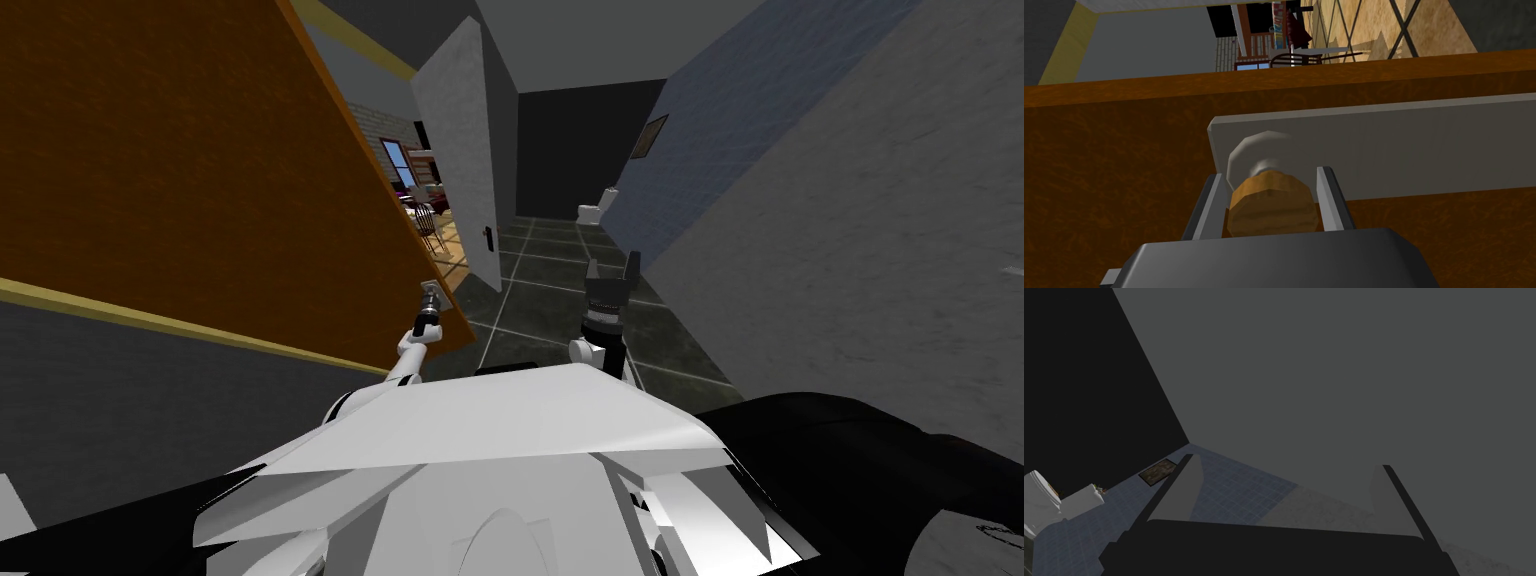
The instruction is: Pull the door open
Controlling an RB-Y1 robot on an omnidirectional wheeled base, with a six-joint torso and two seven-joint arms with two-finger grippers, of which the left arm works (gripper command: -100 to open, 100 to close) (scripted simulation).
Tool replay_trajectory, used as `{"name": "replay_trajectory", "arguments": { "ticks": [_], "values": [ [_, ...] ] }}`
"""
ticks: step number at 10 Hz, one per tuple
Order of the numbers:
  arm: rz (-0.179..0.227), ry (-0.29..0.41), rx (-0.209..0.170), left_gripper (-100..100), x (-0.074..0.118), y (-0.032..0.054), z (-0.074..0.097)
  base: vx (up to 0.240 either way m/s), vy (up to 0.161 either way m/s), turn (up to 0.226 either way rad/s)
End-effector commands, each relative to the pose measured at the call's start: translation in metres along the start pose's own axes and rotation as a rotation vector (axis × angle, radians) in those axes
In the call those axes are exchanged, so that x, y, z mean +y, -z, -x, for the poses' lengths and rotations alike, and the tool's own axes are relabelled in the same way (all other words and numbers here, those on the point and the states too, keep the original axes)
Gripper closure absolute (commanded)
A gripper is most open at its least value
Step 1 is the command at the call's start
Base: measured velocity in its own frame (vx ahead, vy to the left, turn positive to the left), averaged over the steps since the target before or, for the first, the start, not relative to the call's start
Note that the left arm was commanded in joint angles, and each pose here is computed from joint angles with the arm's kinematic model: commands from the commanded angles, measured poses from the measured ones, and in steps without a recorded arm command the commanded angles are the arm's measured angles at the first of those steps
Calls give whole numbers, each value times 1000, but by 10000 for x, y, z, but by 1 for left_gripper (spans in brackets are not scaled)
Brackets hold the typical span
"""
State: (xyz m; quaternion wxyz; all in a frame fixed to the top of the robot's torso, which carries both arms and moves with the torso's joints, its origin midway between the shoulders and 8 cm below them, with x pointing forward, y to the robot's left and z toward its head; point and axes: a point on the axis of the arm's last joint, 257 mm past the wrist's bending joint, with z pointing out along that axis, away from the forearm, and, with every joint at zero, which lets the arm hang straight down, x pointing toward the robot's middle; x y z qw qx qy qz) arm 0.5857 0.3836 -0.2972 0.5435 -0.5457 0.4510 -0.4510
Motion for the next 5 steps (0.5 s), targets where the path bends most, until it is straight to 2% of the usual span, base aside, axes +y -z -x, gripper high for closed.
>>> {"name": "replay_trajectory", "arguments": {
  "ticks": [1, 2, 5],
  "values": [
    [0, 0, 0, 100, 0, 0, 0, -85, 32, -49],
    [3, 1, 13, 100, 19, 7, -50, -119, 32, -94],
    [1, 0, 36, 100, 7, 3, -108, -208, 56, -95]
  ]
}}
